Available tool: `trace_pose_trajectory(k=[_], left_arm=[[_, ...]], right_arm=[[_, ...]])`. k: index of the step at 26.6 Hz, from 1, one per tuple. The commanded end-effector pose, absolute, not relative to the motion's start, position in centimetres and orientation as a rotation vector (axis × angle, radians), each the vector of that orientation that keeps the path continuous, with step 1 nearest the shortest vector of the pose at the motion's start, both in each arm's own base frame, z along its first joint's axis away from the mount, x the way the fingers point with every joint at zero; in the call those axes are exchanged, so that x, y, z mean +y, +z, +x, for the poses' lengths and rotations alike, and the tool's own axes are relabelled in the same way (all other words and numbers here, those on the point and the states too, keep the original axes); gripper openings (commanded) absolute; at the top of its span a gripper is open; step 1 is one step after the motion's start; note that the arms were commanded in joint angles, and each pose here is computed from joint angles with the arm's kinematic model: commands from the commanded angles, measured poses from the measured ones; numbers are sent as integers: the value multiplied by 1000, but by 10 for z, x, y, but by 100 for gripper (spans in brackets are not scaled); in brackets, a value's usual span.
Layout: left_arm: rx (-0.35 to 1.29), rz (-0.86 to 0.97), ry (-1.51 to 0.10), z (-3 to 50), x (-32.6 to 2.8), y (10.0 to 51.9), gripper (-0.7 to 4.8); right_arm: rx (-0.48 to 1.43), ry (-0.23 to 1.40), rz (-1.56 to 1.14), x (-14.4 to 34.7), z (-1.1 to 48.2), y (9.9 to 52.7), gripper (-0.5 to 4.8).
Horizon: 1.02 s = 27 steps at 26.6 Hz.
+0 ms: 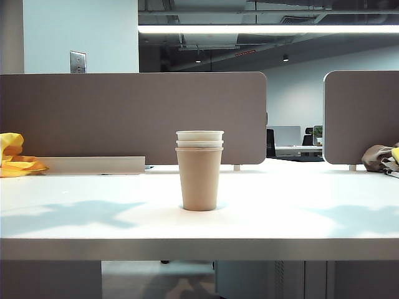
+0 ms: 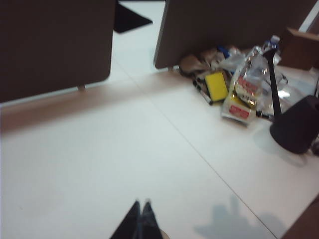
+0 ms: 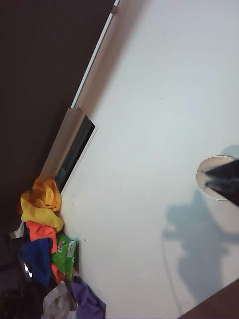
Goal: Pick up all the paper cups on the table one by one and stack them together.
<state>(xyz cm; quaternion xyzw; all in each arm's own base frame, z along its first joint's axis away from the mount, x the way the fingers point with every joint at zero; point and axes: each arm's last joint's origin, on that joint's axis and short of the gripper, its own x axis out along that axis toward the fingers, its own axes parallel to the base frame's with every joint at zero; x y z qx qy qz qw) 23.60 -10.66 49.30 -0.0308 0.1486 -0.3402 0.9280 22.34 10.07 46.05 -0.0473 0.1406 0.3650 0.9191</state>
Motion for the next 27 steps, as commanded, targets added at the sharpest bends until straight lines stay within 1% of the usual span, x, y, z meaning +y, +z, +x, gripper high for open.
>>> trace_pose_trajectory(k=[1,2,7,11,17,21,24,27], left_arm=[[192,0,-674,219,-98,508,-6],[176,4,-670,213,-96,511,-6],[72,19,-669,198,-90,504,-6],[2,7,-641,184,-83,484,-6],[-124,-8,-518,150,-65,442,-6],[-145,-4,-442,115,-49,409,-6],[-132,10,-401,98,-40,392,-6],[-107,10,-333,76,-29,368,-6]], right_arm=[[144,744,-99,94,206,453,-2],[94,719,-91,90,198,444,-2],[-14,644,-60,80,178,426,-2],[-76,559,-44,72,165,416,-2],[-104,436,-37,64,155,403,-1],[-88,423,-39,61,149,382,-1],[-72,414,-40,59,143,369,-1],[-57,381,-1,52,130,347,-1]])
